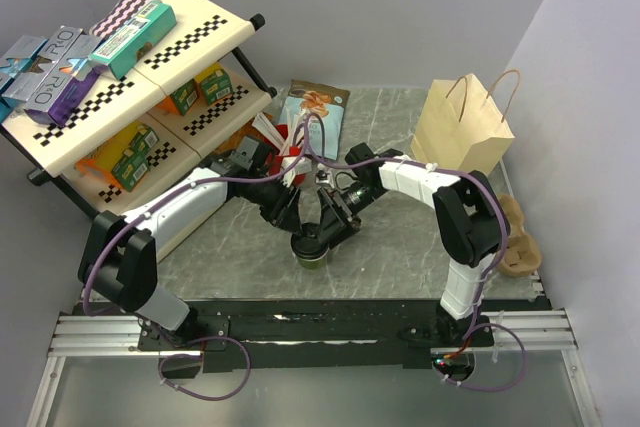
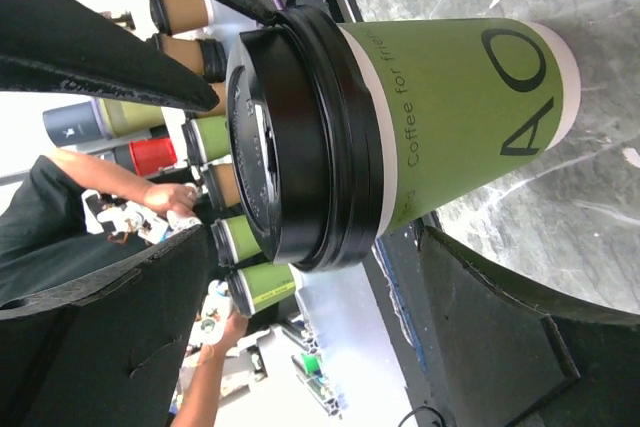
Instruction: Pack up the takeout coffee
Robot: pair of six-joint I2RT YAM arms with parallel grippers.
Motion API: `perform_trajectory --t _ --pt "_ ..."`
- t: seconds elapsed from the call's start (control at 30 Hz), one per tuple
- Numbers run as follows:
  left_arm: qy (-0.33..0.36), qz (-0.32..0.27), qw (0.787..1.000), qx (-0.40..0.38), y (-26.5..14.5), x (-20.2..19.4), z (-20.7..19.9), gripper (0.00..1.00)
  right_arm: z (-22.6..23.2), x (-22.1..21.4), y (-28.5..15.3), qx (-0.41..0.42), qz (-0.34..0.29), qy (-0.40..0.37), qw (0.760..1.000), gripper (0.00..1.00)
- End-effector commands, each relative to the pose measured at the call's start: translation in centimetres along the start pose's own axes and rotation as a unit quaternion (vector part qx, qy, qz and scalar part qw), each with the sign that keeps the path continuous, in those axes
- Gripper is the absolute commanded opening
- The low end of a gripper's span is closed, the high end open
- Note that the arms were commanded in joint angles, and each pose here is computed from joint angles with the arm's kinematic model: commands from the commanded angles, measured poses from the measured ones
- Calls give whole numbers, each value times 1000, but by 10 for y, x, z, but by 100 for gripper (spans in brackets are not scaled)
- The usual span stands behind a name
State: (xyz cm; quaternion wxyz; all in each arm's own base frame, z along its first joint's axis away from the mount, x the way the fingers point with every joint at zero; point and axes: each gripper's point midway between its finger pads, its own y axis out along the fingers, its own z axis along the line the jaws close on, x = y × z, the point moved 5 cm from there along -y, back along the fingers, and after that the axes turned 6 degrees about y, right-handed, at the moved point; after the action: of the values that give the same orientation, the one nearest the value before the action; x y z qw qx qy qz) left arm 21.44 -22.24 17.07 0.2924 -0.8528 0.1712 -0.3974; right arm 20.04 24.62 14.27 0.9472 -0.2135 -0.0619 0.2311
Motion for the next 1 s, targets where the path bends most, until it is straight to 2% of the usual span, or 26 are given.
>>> perform_trajectory --t 0.0,0.33,0.7,0.83,0.97 --pt "12 3 1000 -8 3 3 -3 41 8 7 9 9 12 -14 1000 90" --pt "38 -2 999 1 -2 7 -7 39 8 4 9 1 8 -17 1000 88" --pt "75 -3 997 -2 -3 9 -13 39 -5 4 5 -66 5 -38 997 86" --pt "86 -3 996 6 -5 12 -13 39 0 5 1 -55 1 -54 997 88" --pt "91 -1 996 3 -5 12 -14 40 18 6 -17 -46 -41 -110 992 93"
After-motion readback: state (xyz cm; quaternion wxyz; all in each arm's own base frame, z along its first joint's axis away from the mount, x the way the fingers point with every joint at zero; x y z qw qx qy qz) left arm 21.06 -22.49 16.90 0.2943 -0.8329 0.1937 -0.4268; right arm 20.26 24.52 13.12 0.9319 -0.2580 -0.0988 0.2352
